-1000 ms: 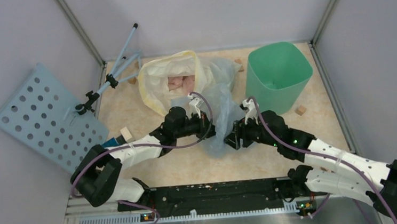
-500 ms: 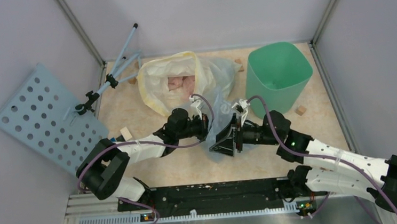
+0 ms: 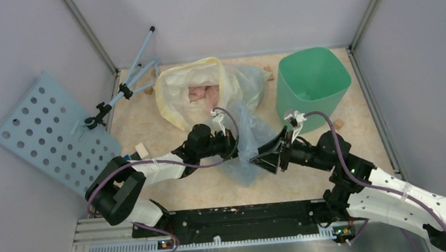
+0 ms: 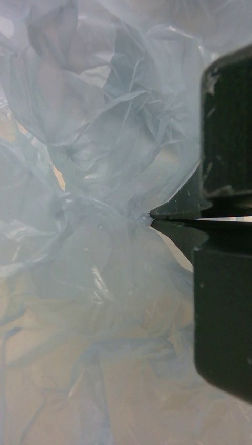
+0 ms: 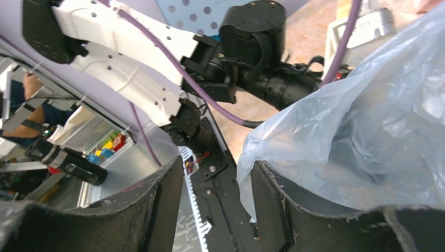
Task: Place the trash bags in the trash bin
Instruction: Unfold the trash bag at the center of the board.
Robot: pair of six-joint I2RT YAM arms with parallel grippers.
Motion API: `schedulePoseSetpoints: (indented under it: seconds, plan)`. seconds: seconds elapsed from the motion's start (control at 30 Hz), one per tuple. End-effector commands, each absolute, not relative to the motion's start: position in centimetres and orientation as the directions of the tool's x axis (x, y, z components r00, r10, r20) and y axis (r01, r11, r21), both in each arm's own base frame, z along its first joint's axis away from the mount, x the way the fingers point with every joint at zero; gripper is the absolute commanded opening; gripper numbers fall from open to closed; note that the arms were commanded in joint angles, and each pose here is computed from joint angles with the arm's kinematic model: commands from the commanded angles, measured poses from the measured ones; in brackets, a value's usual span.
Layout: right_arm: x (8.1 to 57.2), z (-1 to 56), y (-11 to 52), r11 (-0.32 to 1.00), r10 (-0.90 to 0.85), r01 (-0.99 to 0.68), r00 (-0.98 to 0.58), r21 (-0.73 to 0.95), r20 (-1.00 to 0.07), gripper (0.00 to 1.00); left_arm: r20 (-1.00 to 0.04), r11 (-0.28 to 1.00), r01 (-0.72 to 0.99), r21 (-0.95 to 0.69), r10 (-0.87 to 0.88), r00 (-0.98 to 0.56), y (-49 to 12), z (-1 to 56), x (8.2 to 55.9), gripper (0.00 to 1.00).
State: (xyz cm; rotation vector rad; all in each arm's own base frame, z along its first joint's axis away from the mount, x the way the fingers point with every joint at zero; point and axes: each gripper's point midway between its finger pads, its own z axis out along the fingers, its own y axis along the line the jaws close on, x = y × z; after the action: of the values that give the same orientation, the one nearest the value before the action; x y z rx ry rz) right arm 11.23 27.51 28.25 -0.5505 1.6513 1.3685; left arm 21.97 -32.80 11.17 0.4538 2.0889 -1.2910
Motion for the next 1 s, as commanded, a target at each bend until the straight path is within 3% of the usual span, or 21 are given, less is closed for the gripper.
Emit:
schedulePoseSetpoints:
  seconds: [0.0,0.1,0.2,0.23,0.5,0.73,0.8,0.97]
  plan:
    - [12.1,26.4,27.7,0.348,0.176,-0.761,-0.521,0.548,-0.835,0.46,-0.715,0.437,0.615,-0.657,-0.100,-0.692,-32.8,13.5,22.6,0.00]
    - [12.1,27.3,28.1,0.318,0.203,-0.770,-0.514,0.553,-0.833,0.35,-0.715,0.462,0.602,-0.651,-0.109,-0.690,-32.4,13.2,22.8,0.00]
    - [12.3,28.6,28.1,0.313,0.232,-0.765,-0.513,0.563,-0.826,0.04,-0.714,0.484,0.587,-0.648,-0.120,-0.690,-32.1,13.0,23.1,0.00]
    - [12.2,29.3,28.1,0.304,0.237,-0.766,-0.515,0.566,-0.824,0.00,-0.713,0.494,0.581,-0.647,-0.123,-0.690,-32.0,12.9,23.2,0.00]
    - [9.1,36.9,26.4,0.158,0.304,-0.806,-0.510,0.570,-0.805,0.00,-0.677,0.680,0.419,-0.602,-0.156,-0.719,-29.8,9.6,25.4,0.00]
    - [8.5,40.3,23.5,0.191,0.364,-0.813,-0.461,0.550,-0.809,0.00,-0.680,0.718,0.380,-0.583,-0.176,-0.711,-29.0,9.2,26.0,0.01]
    - [9.1,39.6,23.3,0.240,0.357,-0.800,-0.454,0.549,-0.817,0.00,-0.688,0.707,0.401,-0.583,-0.166,-0.706,-29.2,10.0,25.9,0.14]
    - [12.5,36.2,21.9,0.455,0.357,-0.686,-0.444,0.568,-0.822,0.00,-0.744,0.634,0.513,-0.579,-0.155,-0.649,-29.7,14.6,24.9,0.63]
